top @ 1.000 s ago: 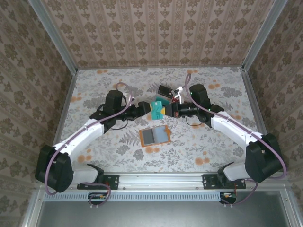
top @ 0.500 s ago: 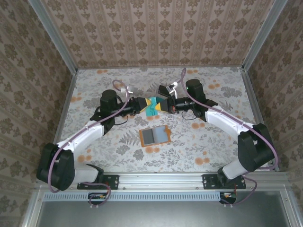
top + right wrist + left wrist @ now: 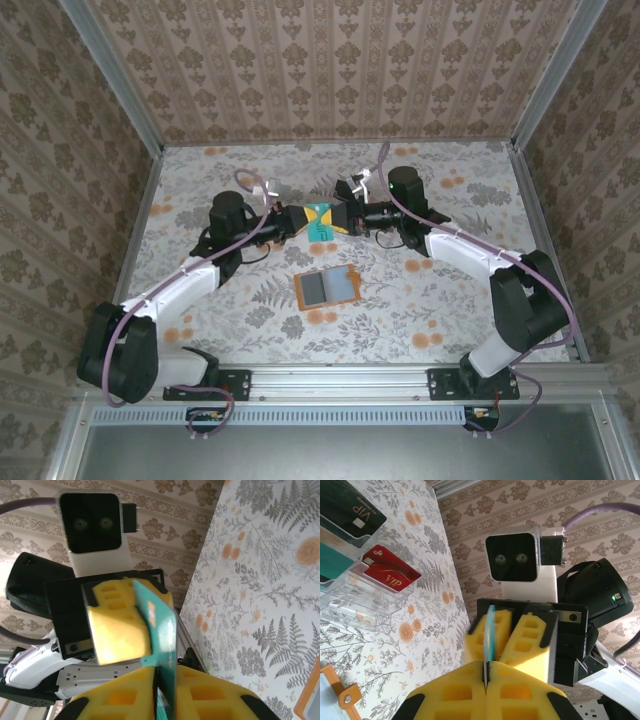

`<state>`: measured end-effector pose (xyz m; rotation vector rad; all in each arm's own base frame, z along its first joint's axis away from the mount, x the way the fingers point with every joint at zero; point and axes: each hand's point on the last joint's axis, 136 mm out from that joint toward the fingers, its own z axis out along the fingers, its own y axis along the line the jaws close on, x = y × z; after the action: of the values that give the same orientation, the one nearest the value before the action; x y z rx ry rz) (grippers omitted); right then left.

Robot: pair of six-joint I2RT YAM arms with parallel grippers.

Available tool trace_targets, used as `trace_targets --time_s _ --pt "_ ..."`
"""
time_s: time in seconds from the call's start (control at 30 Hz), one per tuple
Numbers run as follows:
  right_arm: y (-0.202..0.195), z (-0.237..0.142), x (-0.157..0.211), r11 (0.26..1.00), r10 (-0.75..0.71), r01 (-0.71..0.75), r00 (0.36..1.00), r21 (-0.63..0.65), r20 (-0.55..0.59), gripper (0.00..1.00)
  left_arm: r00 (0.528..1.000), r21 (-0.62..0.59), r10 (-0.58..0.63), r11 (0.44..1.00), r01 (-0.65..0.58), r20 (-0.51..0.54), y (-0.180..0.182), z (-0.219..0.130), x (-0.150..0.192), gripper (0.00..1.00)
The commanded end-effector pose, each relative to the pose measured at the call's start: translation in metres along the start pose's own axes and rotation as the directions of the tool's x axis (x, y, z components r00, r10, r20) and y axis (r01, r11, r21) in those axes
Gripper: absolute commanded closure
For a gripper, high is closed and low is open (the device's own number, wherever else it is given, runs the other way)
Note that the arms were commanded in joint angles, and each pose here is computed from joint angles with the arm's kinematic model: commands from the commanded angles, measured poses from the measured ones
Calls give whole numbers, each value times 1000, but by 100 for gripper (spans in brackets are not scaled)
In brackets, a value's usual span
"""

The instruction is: Take the credit cards out of the card holder

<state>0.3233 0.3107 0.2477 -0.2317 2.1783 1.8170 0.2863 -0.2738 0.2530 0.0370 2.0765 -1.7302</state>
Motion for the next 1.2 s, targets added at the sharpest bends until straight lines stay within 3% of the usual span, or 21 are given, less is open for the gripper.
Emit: trace_targets --time_s 0.0,0.07,0.13,0.23,0.27,0.37,0.6,0.73,0.83,0.97,1.17 --pt "1 0 -6 999 -33 33 999 15 32 97 999 -59 -43 997 45 29 24 -8 -2 92" --pt "-6 -2 -6 995 -72 69 997 75 26 100 996 -176 -79 981 86 45 50 -17 1 78" --pt "-16 -6 -6 977 -136 131 991 167 14 100 994 -394 -61 914 92 91 87 -36 1 62" --pt "-37 -17 -13 899 -271 266 962 348 -35 100 996 -693 -4 718 62 85 136 -78 9 44" --pt "-47 -23 -16 854 -311 309 948 418 -66 100 995 -742 -3 666 73 95 148 -90 11 40" --pt "-64 -36 -29 726 -411 418 900 547 -142 100 995 -808 5 584 81 102 167 -107 16 30" --pt "-85 -44 -57 498 -519 611 779 615 -353 100 997 -852 26 522 53 78 170 -123 20 8" --pt "-96 -44 -63 419 -531 702 704 576 -471 100 998 -855 38 517 30 59 168 -126 22 0" --pt "-108 -42 -71 368 -523 742 663 560 -535 100 998 -851 42 524 26 56 165 -127 23 0" --pt "-125 -33 -76 359 -519 776 628 519 -580 100 998 -845 36 535 19 44 161 -126 24 0" --pt "-149 -26 -88 359 -492 783 621 508 -610 100 999 -802 31 598 0 24 155 -110 30 0"
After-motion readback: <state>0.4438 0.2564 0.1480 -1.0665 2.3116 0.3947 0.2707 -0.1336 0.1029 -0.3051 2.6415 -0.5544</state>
